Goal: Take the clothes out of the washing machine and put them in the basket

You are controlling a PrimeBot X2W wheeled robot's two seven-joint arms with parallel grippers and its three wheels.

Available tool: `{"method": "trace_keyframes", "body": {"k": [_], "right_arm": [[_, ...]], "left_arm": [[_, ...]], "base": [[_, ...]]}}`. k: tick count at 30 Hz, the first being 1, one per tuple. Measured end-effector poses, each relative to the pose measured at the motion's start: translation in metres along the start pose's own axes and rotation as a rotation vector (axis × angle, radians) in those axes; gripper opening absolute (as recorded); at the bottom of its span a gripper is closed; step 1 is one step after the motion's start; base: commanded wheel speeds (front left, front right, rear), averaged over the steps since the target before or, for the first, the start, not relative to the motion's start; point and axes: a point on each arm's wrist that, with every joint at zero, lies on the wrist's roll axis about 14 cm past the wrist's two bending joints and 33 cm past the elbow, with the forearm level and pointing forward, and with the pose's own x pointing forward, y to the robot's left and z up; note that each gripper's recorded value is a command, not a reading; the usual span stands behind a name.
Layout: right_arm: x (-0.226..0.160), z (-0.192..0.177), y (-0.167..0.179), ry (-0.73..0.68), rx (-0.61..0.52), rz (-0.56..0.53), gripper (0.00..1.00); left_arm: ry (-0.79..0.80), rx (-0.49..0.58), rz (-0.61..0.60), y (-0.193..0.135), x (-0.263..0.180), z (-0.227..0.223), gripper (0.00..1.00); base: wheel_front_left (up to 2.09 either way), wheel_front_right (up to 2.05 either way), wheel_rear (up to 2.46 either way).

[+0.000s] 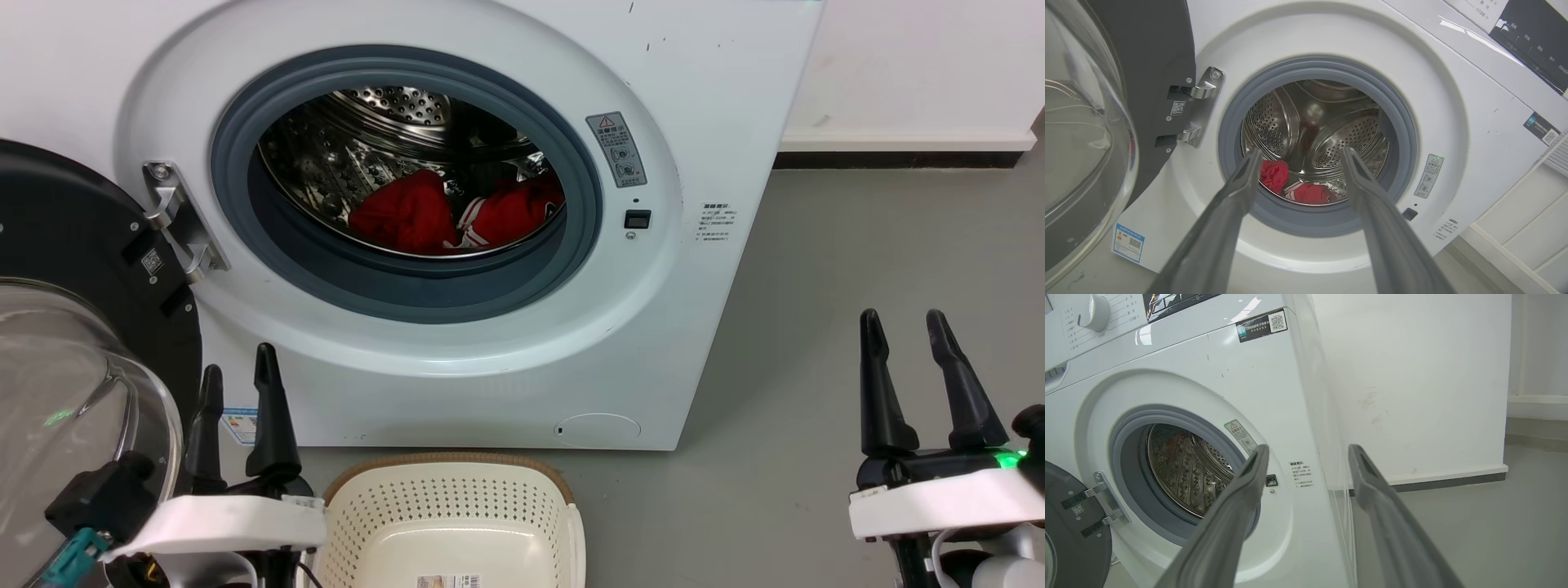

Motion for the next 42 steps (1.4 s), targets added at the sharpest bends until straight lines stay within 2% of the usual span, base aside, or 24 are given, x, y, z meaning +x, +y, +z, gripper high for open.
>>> {"method": "trace_keyframes", "body": {"k": [10,19,29,39,42], "right_arm": [[-0.002,0.002,0.006,-0.011,-0.145,0.031,1.0],[-0.007,-0.006,0.011,0.008,-0.224,0.055,1.0],[-0.018,-0.032,0.007,0.088,-0.273,0.06,1.0],[-0.021,-0.042,0.01,0.108,-0.346,0.087,1.0],[-0.023,-0.044,0.004,0.115,-0.298,0.061,1.0]], "left_arm": [[-0.02,0.148,-0.04,-0.014,-0.003,0.0,1.0],[0.011,0.279,-0.075,-0.023,-0.008,-0.015,1.0],[0.103,0.362,-0.056,-0.011,-0.022,-0.047,1.0],[0.108,0.464,-0.11,-0.016,-0.026,-0.054,1.0],[0.103,0.495,-0.132,-0.02,-0.027,-0.055,1.0]], "base": [[0.0,0.0,0.0],[0.0,0.0,0.0],[0.0,0.0,0.0],[0.0,0.0,0.0],[0.0,0.0,0.0]]}}
